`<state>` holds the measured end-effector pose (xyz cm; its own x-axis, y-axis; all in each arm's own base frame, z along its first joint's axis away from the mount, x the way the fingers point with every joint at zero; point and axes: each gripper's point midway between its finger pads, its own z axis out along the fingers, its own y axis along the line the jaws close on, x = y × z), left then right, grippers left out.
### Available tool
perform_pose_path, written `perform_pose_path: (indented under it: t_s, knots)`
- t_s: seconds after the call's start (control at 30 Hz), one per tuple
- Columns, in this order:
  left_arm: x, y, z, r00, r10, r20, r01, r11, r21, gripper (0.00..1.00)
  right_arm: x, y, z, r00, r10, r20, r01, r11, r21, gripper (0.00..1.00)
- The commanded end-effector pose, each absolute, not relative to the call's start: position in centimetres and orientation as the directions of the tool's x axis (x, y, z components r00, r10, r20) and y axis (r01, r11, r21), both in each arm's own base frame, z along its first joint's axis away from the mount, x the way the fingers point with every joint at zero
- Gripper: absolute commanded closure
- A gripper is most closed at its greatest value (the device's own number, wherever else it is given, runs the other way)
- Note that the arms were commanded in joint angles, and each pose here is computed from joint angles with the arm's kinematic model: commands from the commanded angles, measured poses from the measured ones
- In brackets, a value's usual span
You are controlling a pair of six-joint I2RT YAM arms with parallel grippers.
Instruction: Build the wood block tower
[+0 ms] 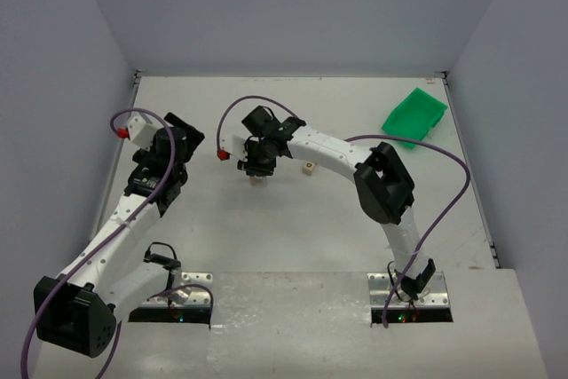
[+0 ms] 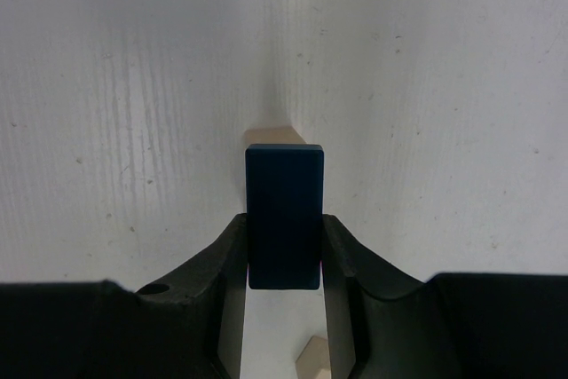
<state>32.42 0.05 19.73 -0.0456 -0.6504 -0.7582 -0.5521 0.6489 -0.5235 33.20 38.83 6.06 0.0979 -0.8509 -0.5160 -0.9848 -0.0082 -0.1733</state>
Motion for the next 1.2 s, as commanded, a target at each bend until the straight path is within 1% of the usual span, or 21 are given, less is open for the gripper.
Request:
perform_pose_path:
  t_s: [0.0, 0.8, 0.93, 1.03, 1.07, 1.17]
  knots:
    - [32.91, 0.13, 20.84, -0.012, -0.651, -0.759, -0.530, 0.648, -0.547, 0.00, 34.25, 39.60, 7.93, 0.115, -0.825, -0.553, -0.976, 0.010, -0.219, 0.65]
    - [33.07, -0.04, 20.67, -0.022, -0.650, -0.760, -0.525, 0.654, -0.544, 0.00, 34.30, 39.40, 7.69, 0.089, -0.826, -0.556, -0.976, 0.040, -0.215, 0.58]
    - [33.06, -0.07, 20.66, -0.023, -0.650, -0.760, -0.523, 0.655, -0.544, 0.00, 34.27, 39.35, 7.76, 0.093, -0.824, -0.558, -0.975, 0.038, -0.218, 0.53]
    - [33.08, -0.08, 20.68, -0.023, -0.650, -0.760, -0.523, 0.655, -0.545, 0.00, 34.32, 39.42, 7.97, 0.101, -0.823, -0.560, -0.973, 0.036, -0.227, 0.45]
    - [33.08, -0.07, 20.68, -0.023, -0.649, -0.760, -0.522, 0.656, -0.544, 0.00, 34.32, 39.42, 7.99, 0.101, -0.823, -0.560, -0.973, 0.036, -0.228, 0.44]
    - [33.12, -0.13, 20.73, -0.024, -0.649, -0.760, -0.519, 0.658, -0.545, 0.00, 34.33, 39.52, 8.37, 0.110, -0.818, -0.565, -0.972, 0.030, -0.233, 0.38]
